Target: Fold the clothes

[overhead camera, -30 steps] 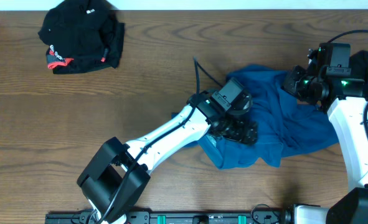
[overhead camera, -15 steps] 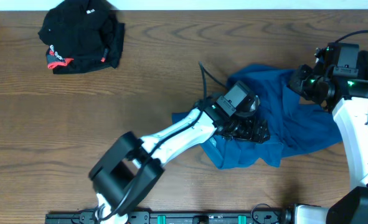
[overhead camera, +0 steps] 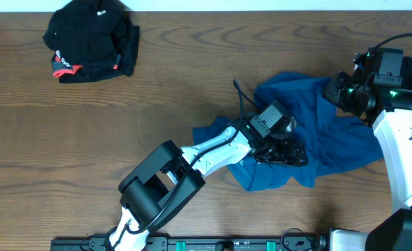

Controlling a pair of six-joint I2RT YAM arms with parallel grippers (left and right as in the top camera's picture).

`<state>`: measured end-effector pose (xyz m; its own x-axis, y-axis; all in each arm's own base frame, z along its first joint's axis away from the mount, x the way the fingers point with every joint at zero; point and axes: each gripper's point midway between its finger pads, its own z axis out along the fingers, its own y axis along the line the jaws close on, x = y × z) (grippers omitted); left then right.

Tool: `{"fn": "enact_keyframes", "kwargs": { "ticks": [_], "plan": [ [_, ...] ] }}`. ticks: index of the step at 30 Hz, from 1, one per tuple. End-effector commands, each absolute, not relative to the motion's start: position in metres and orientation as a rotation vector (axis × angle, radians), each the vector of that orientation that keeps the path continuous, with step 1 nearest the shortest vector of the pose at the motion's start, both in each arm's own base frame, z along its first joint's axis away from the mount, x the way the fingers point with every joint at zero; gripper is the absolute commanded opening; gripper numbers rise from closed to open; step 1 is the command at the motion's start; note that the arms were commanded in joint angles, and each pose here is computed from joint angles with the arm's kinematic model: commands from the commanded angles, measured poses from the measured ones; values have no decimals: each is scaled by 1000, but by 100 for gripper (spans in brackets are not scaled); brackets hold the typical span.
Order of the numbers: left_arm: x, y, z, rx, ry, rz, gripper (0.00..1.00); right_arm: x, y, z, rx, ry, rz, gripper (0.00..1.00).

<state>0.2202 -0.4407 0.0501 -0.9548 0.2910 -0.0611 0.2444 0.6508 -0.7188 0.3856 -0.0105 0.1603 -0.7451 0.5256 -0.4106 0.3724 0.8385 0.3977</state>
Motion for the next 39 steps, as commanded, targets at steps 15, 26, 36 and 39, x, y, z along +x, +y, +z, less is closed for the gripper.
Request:
{"fn": "enact_keyframes", "kwargs": {
  "ticks": [15,26,36,39],
  "plan": [
    [245,-394,58,-310,-3037,947,87,389,-13,176,583,2473,379,4],
    [210,-430,71,-489,-2971,1068,87,389,-14,176,583,2473,378,4],
    [211,-439,75,-541,-2985,1111,87,388,-13,175,585,2478,379,3],
    [214,-441,77,-543,-3000,1127,88,386,-15,175,592,2482,378,3]
  ]
}}
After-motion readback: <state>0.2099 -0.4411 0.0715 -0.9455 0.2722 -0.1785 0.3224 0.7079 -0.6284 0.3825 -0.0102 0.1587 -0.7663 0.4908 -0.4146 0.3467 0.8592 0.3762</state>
